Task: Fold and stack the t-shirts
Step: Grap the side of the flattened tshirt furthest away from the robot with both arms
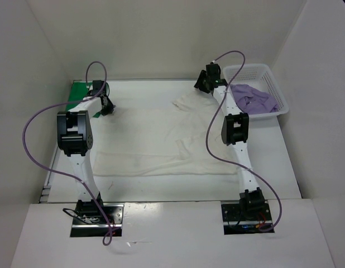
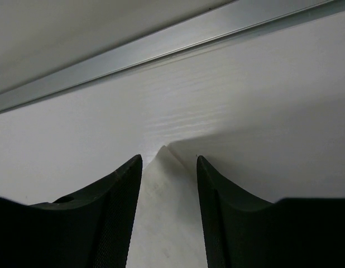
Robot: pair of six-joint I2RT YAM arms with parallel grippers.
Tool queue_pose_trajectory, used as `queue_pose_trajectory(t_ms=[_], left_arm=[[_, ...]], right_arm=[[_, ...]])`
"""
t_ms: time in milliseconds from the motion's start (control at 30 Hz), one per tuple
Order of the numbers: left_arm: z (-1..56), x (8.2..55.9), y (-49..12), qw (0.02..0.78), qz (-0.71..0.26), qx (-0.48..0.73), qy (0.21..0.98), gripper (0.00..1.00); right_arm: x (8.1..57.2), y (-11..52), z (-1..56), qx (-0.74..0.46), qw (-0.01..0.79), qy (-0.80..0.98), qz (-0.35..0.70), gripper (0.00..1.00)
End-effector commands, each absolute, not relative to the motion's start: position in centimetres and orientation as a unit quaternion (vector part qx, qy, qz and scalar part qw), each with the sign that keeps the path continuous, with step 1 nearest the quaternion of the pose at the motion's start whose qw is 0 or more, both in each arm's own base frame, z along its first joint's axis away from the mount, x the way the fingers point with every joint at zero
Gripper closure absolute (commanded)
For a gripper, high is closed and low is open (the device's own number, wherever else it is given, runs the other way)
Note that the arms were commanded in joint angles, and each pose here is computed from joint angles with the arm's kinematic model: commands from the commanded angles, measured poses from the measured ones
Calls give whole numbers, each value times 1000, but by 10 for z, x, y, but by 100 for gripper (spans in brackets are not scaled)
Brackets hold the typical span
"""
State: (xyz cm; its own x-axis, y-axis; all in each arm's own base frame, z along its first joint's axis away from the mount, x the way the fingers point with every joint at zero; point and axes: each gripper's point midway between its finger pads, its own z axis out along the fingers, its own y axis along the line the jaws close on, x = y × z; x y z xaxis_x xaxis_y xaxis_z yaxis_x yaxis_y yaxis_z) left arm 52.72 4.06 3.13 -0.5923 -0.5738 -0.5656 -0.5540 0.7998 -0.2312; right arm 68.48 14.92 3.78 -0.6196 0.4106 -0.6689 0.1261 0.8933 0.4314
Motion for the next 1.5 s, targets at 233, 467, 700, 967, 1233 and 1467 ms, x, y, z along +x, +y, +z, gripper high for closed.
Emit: queue_pose_trajectory(t_ms=[233,467,700,967,1233,1467], left_arm=[[67,542,29,360,-49,-310,879,100],[67,542,30,361,-45,-312,878,100],[76,537,30,366,-47,-312,876,100],[109,516,31,390,-45,-302,869,100],[140,478,45,412,-35,-305,858,100],[139,438,43,395,-49,-312,863,100]], right_arm=[[692,175,33,159,412,868,225,64],[692,178,43,168,411,864,236,97],[692,175,111,154,442,847,253,100],[632,166,177,106,395,885,224,100],[568,133,206,117,376,903,171,100],[487,106,235,126,383,897,180,100]])
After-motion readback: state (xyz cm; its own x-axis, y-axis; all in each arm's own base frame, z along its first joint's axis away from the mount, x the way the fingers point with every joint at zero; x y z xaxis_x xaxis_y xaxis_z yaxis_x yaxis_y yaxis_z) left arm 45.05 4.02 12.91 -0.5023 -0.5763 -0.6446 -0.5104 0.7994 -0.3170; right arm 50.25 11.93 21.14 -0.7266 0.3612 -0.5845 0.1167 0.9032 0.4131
